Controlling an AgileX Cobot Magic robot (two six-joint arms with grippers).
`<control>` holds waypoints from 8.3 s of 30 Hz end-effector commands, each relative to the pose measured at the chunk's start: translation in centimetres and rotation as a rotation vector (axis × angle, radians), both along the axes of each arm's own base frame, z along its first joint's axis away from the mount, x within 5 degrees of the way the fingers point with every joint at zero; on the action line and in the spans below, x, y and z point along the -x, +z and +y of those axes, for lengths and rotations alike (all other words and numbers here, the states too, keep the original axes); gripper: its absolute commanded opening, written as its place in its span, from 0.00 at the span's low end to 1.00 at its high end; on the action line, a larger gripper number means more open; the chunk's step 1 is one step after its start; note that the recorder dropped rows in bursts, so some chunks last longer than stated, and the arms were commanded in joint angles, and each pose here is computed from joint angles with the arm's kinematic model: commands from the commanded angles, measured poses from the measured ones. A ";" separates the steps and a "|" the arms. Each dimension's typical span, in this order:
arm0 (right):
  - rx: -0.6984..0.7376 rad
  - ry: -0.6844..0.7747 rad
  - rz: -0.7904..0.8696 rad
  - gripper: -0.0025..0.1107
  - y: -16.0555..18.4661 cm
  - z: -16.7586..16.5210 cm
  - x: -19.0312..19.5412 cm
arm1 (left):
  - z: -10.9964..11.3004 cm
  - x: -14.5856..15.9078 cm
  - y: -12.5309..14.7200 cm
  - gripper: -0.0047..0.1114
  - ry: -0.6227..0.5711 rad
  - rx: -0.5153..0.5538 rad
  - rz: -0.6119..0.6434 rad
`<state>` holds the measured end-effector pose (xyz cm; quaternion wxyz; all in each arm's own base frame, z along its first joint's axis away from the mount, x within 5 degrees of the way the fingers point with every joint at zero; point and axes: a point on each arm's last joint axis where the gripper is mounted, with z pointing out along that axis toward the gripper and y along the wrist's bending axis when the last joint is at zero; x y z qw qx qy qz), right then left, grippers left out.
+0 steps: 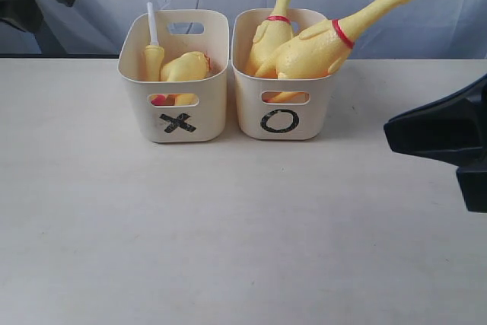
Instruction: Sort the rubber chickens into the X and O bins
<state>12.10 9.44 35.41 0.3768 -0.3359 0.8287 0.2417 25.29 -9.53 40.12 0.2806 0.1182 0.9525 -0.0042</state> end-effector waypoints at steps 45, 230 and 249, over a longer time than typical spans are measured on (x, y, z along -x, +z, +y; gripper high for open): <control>-0.252 -0.318 -0.745 0.02 3.9 -5.3 18.2 | 12.9 38.0 8.6 0.08 0.411 0.141 -1.162; 0.005 -0.646 -0.490 0.02 -17.0 -8.3 6.8 | 10.1 19.8 -20.9 0.04 0.225 0.082 -0.854; 0.005 -0.646 -0.490 0.02 -17.0 -8.3 6.8 | 10.1 19.8 -20.9 0.04 0.224 0.080 -0.854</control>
